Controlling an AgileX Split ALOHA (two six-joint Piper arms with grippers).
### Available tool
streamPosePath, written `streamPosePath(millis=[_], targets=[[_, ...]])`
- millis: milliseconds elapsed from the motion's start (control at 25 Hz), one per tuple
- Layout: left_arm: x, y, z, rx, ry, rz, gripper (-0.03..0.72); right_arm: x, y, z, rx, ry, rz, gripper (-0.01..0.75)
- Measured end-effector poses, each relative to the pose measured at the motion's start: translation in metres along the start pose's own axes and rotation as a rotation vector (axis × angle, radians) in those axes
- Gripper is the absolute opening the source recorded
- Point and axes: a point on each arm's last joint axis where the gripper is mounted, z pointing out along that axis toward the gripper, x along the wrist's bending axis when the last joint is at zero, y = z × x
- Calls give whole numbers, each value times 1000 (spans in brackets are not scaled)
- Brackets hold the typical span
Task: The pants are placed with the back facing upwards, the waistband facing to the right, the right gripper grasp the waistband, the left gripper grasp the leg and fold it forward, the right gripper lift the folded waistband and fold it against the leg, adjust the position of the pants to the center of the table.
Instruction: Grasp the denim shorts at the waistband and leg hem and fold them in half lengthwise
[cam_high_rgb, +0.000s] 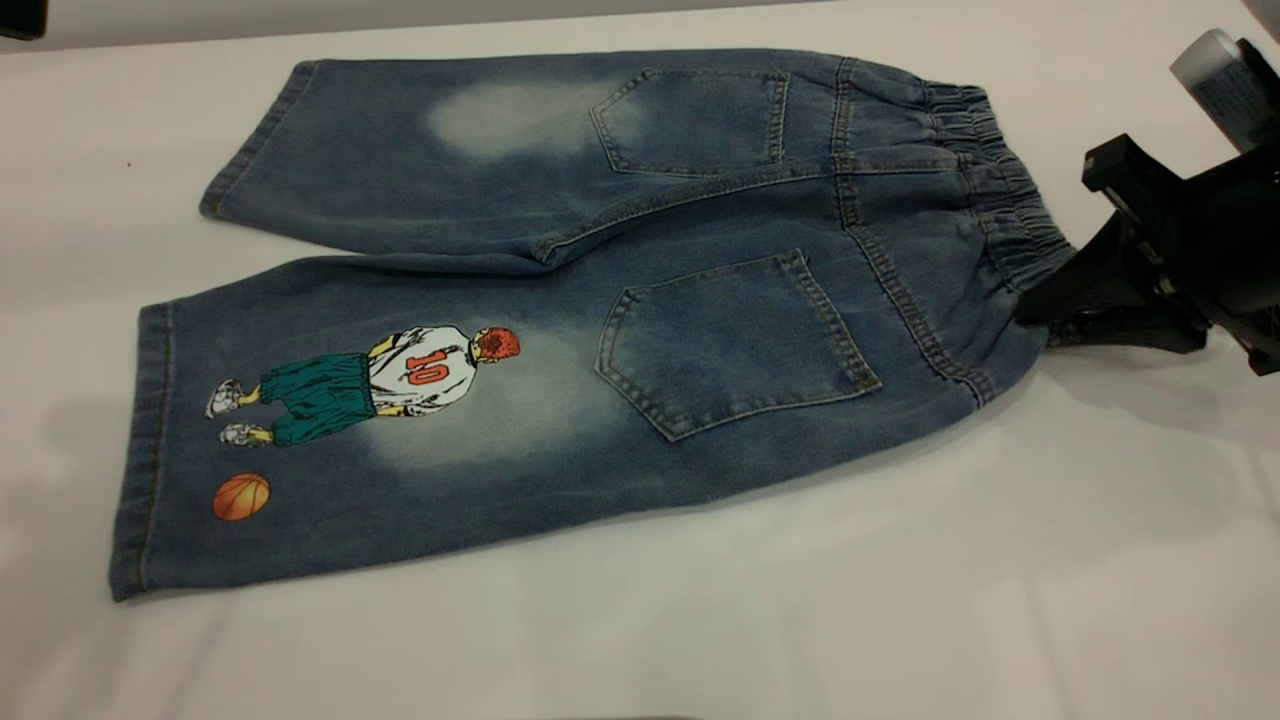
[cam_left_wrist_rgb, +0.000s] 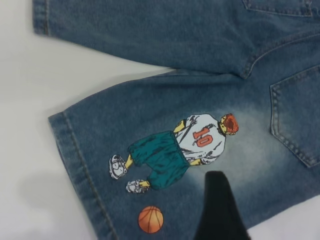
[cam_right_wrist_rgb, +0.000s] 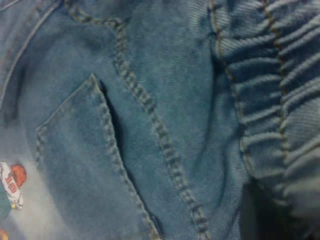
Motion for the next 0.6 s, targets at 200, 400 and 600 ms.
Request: streamPosePath(millis=[200,400,600], targets=[[-1,-10,-1,109,-9,22,430,3,5,1,-5,12,-28,40],[7,-33,0,285,64,-17,430,4,5,1,3,17,-40,40],[26,-66,13,398,222,-119,430,4,4,1,4,20,-45,40]])
